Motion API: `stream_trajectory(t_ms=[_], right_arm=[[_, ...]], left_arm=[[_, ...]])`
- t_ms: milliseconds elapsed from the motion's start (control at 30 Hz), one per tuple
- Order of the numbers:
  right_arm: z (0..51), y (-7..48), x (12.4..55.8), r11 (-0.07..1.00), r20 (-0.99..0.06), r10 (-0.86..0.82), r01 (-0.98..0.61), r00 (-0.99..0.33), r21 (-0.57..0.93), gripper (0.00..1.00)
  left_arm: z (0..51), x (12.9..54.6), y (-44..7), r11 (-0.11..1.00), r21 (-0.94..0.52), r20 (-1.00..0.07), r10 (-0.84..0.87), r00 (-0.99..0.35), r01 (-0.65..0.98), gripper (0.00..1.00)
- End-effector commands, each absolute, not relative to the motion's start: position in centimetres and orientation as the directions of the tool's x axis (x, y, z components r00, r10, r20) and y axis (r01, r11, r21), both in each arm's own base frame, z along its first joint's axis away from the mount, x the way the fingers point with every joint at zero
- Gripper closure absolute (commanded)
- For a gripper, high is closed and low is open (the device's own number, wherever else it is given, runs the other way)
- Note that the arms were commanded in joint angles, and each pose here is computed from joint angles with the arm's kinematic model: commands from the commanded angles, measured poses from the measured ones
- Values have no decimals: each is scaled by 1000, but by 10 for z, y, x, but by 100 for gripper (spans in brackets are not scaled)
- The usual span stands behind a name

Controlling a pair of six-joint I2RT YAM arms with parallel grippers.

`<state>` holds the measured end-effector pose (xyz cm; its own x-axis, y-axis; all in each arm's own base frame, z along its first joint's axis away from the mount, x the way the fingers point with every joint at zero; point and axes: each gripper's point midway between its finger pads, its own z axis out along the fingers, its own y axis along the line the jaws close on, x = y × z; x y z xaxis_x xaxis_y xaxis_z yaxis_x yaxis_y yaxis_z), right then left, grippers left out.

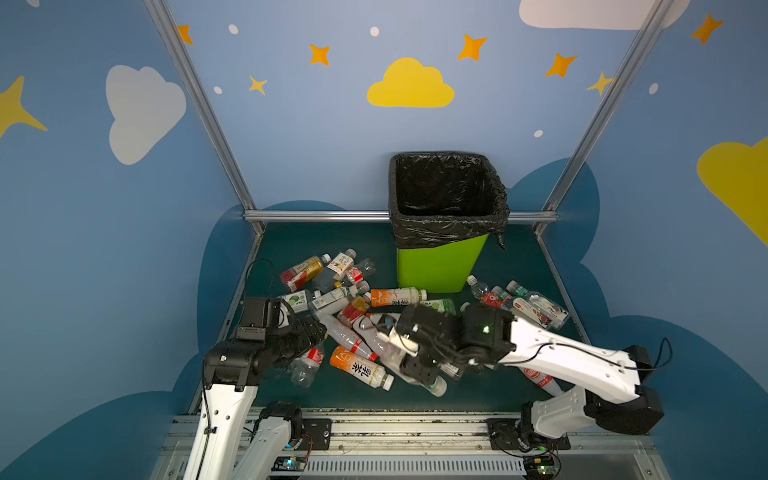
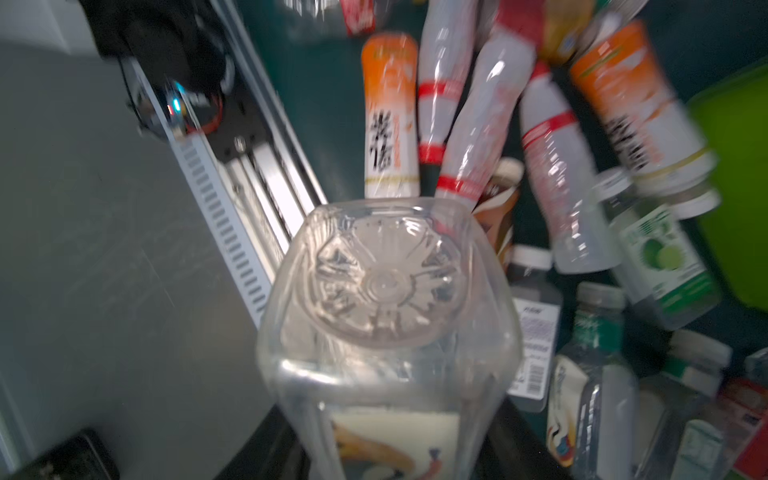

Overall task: Throw the plastic bottles in the bin
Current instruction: 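Lift the clear bottle over the green bin and release it with the right gripper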

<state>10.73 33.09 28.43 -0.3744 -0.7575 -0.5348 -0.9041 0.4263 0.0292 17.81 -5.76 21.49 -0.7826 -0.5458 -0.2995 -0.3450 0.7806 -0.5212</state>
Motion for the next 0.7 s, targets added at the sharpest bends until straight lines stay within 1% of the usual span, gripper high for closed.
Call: stream_trajectory(t_ms=[0,67,167,200,233,267,300,333,367,433,500,567,633,667], right_arm=[[385,330,172,533,-763,-578,-841,-288,-86,49],[453,328,215,633,-882,-423,-764,-206,-125,49],[531,313,276,770,-976,-207,-628,-75,-115,45],[551,302,301,816,-989,-137,-572,-45,-87,40],[563,290,325,853,-996,-77,-520,-36,-47,29],[569,281,348,874,-999,-36,-485,-41,-11,21],[570,272,363,890,-999,-13,-455,-49,11,17],[568,265,377,901,-998,2,-432,-68,31,9],[565,257,384,910,-996,12,-411,-94,50,4],[561,243,380,920,-992,13,-387,-122,60,4],[562,225,366,930,-992,25,-360,-122,68,4],[562,205,343,927,-992,67,-362,-107,102,4],[545,189,318,918,-987,90,-373,-135,135,4],[531,180,306,917,-981,86,-371,-172,145,4]], left_arm=[[226,183,-53,808,-489,-334,-522,-784,-329,14],[231,187,-53,812,-489,-339,-515,-787,-320,13],[235,191,-56,815,-494,-341,-501,-795,-302,12],[236,192,-58,816,-498,-337,-496,-800,-295,11],[235,192,-59,816,-498,-334,-492,-804,-293,10],[235,192,-59,815,-501,-330,-491,-806,-291,9],[235,191,-60,813,-505,-326,-491,-808,-291,9],[235,189,-60,813,-504,-325,-491,-808,-291,10],[235,186,-60,815,-501,-325,-489,-809,-291,10],[235,178,-60,819,-496,-325,-483,-813,-289,11],[233,168,-62,819,-499,-316,-475,-821,-282,15],[228,157,-64,816,-500,-295,-476,-829,-291,20],[219,146,-65,815,-493,-266,-474,-840,-304,23],[213,141,-65,815,-487,-247,-474,-845,-315,25]])
